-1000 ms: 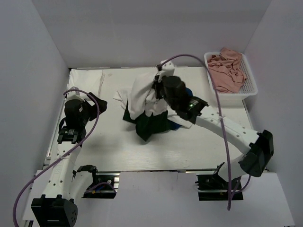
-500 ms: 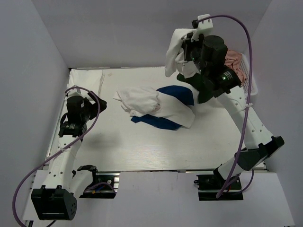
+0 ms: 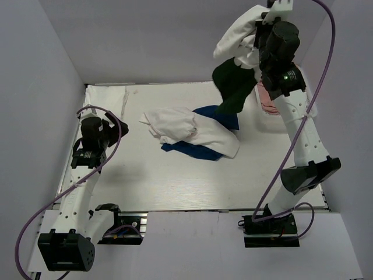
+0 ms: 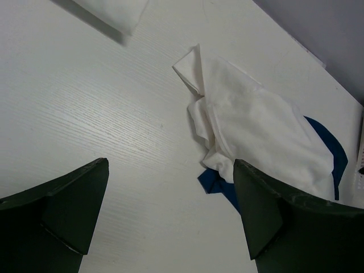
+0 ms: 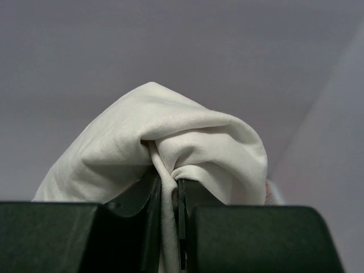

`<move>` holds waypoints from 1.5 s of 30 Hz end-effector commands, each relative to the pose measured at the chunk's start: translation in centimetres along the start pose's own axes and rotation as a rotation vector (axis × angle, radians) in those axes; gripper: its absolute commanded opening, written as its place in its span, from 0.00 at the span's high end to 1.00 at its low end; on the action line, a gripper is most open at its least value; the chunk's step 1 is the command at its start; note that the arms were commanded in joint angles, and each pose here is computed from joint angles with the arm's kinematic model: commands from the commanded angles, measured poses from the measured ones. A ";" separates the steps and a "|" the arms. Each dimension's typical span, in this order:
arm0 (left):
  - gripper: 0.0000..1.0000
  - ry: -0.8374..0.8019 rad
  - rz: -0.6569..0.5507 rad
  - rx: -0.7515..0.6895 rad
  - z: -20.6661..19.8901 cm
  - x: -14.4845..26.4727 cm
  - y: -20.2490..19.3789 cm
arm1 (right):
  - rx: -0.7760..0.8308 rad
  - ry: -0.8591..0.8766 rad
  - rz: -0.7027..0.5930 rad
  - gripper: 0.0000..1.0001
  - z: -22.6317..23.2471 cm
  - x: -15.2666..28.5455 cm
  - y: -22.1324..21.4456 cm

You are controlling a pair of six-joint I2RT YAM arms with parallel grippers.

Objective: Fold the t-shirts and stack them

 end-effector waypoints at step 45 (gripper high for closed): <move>0.00 0.001 0.088 0.043 -0.3 0.5 -1.3 | 0.059 0.564 0.803 0.10 18.9 11.4 -39.6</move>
Point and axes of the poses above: each gripper's point midway between its finger pads, its own x axis back along the fingers, its own z axis along the line the jaws close on, y = z × x, the point moved 1 cm from there along x, back along the fingers, and after that the axes turned 12 degrees about -x, right-handed, at the moved point
